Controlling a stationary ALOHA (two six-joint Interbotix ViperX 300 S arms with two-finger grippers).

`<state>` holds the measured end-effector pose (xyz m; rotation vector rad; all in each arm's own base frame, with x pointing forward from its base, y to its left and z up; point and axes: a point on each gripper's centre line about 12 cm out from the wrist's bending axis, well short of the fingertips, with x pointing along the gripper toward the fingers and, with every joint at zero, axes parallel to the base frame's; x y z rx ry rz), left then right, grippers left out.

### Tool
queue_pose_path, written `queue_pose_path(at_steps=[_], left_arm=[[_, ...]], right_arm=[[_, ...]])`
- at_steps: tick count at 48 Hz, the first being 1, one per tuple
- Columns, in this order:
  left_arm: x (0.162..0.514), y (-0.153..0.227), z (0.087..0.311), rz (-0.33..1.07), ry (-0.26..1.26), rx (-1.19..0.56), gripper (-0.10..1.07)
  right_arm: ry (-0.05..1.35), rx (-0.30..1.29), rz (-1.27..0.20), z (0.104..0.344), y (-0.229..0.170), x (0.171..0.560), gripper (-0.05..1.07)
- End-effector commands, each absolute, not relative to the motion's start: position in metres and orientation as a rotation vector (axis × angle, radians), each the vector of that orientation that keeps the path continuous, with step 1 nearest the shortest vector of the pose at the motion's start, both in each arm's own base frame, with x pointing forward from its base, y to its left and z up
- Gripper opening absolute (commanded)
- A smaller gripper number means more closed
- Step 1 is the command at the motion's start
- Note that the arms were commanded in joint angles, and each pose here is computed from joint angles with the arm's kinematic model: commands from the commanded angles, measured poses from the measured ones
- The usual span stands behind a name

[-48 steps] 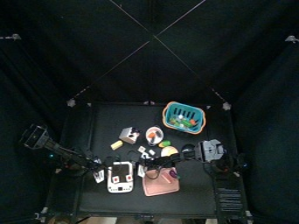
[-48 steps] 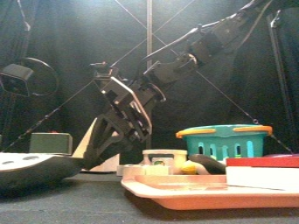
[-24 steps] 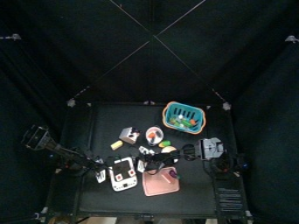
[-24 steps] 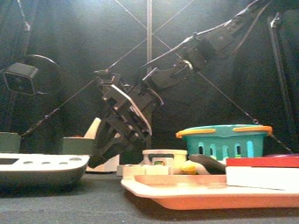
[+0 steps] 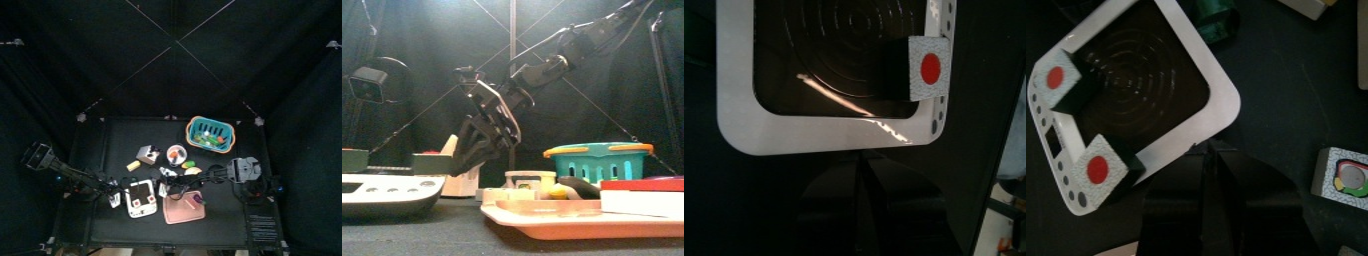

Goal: Move stove closer to center

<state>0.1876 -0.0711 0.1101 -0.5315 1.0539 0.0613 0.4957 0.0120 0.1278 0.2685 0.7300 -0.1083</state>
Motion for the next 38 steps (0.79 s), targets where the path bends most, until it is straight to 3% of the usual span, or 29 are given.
queue_pose_path(at_steps=[1,17,38], left_arm=[[0.187,-0.069,0.114,0.065,1.049,-0.531,0.48],[0.182,-0.061,0.128,0.05,0.975,-0.537,0.48],[0.185,-0.049,0.148,0.021,0.848,-0.471,0.48]], right_arm=[[0.669,0.274,-0.094,0.157,0.014,0.497,0.53],[0.686,0.27,-0.092,0.152,0.016,0.49,0.53],[0.637,0.222,-0.072,0.187,0.015,0.466,0.53]])
